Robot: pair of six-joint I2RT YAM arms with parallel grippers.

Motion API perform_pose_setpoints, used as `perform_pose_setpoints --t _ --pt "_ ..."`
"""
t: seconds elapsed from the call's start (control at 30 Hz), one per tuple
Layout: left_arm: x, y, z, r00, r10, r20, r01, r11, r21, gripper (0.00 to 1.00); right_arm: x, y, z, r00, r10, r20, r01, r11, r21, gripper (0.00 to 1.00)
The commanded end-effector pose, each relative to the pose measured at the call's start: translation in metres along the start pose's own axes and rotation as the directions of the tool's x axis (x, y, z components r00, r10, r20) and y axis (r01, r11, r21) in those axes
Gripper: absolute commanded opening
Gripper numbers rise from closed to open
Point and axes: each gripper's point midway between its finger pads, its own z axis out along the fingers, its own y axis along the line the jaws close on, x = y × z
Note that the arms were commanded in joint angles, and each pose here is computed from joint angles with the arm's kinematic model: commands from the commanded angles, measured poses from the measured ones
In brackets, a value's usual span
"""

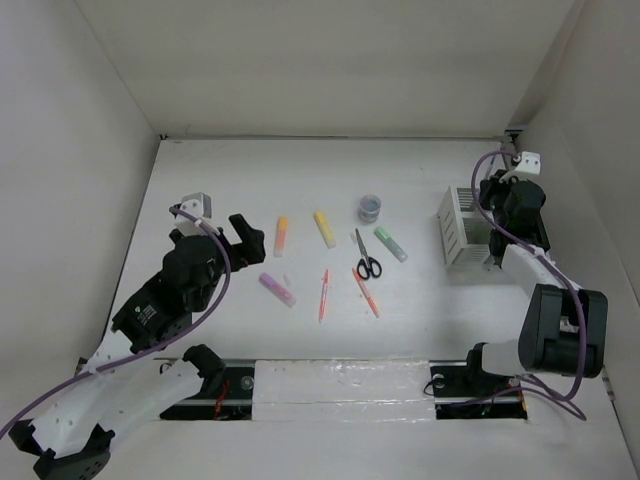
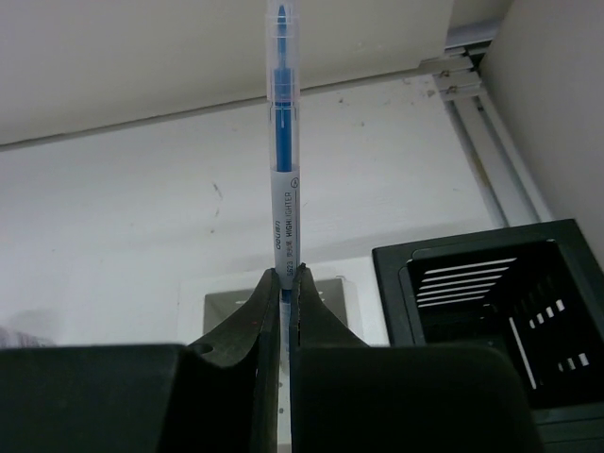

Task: Sort the stationery into containers
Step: Place the pen in the storage box.

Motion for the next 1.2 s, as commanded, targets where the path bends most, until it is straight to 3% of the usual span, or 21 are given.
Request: perform_pose_setpoints --t 0.0,0.67,0.77,1.0,1.1,1.17 --pt "-0.005 -0.003 -0.002 1.000 -0.011 0.027 0.010 1.000 0.025 0.99 -0.017 0.010 0.003 0.996 0.038 0.078 -0.034 0.998 -0.053 0.00" --pt "-0.005 -0.004 -0.003 1.000 -0.002 0.022 0.001 0.999 0.032 0.99 0.026 0.007 0.001 0.990 0.112 -0.081 -0.113 0.993 -0.015 0.01" --pt "-0.006 -0.006 -0.002 1.000 -0.006 0.029 0.005 0.999 0.037 0.99 0.026 0.003 0.001 0.989 0.122 -0.088 -0.122 0.993 0.010 0.06" --pt "-0.003 -0.006 0.001 1.000 0.012 0.016 -0.013 1.000 0.028 0.99 0.031 0.003 0.002 0.986 0.124 -0.108 -0.123 0.992 0.015 0.34" --pt "-0.007 -0.007 0.000 1.000 0.007 0.023 -0.008 0.999 0.032 0.99 0.031 0.003 0.002 0.986 0.124 -0.108 -0.123 0.992 0.015 0.36" --pt "-0.007 -0.007 0.000 1.000 0.007 0.023 -0.008 0.999 0.032 0.99 0.027 0.003 0.001 0.987 0.123 -0.100 -0.122 0.992 0.013 0.47"
